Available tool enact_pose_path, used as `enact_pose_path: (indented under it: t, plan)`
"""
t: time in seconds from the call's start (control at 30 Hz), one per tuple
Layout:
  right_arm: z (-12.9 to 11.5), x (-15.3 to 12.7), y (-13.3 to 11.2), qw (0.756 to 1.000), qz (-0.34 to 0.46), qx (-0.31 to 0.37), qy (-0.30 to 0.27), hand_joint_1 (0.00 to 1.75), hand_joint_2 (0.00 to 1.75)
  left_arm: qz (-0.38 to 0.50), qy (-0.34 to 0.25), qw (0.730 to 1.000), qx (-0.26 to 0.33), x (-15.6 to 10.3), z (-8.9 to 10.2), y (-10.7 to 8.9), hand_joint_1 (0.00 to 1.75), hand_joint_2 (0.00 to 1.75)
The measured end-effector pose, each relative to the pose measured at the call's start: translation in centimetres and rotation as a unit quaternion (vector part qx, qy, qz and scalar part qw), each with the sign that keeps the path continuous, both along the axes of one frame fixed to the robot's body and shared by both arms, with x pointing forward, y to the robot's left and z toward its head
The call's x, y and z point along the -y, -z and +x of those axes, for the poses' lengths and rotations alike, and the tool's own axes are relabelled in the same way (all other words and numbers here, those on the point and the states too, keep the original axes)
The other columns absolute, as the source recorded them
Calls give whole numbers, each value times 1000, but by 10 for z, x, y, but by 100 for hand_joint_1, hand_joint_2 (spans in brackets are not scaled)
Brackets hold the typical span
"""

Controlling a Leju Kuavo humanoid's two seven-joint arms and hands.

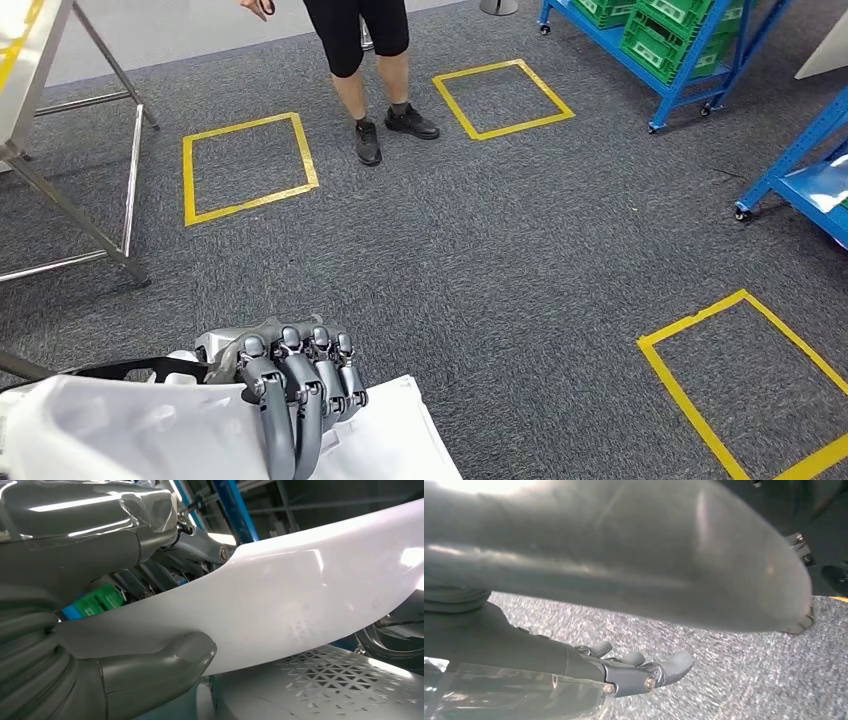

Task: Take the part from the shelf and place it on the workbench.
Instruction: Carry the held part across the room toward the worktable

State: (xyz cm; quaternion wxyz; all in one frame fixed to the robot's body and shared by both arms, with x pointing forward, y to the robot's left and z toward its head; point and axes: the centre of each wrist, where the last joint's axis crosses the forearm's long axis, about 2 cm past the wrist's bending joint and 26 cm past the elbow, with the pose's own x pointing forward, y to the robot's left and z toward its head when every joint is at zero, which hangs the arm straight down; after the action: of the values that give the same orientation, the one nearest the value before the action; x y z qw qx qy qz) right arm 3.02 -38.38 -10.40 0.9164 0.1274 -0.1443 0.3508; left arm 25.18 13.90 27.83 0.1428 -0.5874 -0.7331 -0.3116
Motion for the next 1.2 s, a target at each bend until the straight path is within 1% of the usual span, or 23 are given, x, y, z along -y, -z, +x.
enact_pose_path:
  t: [0.17,0.4,0.67,0.93,1.03,1.2]
  plan:
    - [0,-6,1,1000,7,1,0,0,0,-2,-3,1000,2,-2,-1,-2,175,175]
    - [-10,-7,2,1000,8,-8,1,0,0,-1,-3,1000,-2,0,-3,-2,175,175]
    - [-4,-12,2,1000,14,1,3,0,0,6,-5,1000,-5,-1,-2,-3,175,175]
    - [-9,-12,3,1000,14,-2,8,0,0,9,-6,1000,-9,-2,-2,-3,175,175]
    - [-11,-13,3,1000,12,2,16,0,0,12,-12,1000,-8,-2,-2,-5,175,175]
    - [-9,-14,3,999,5,3,47,0,0,13,-16,1000,-6,-2,-2,-6,175,175]
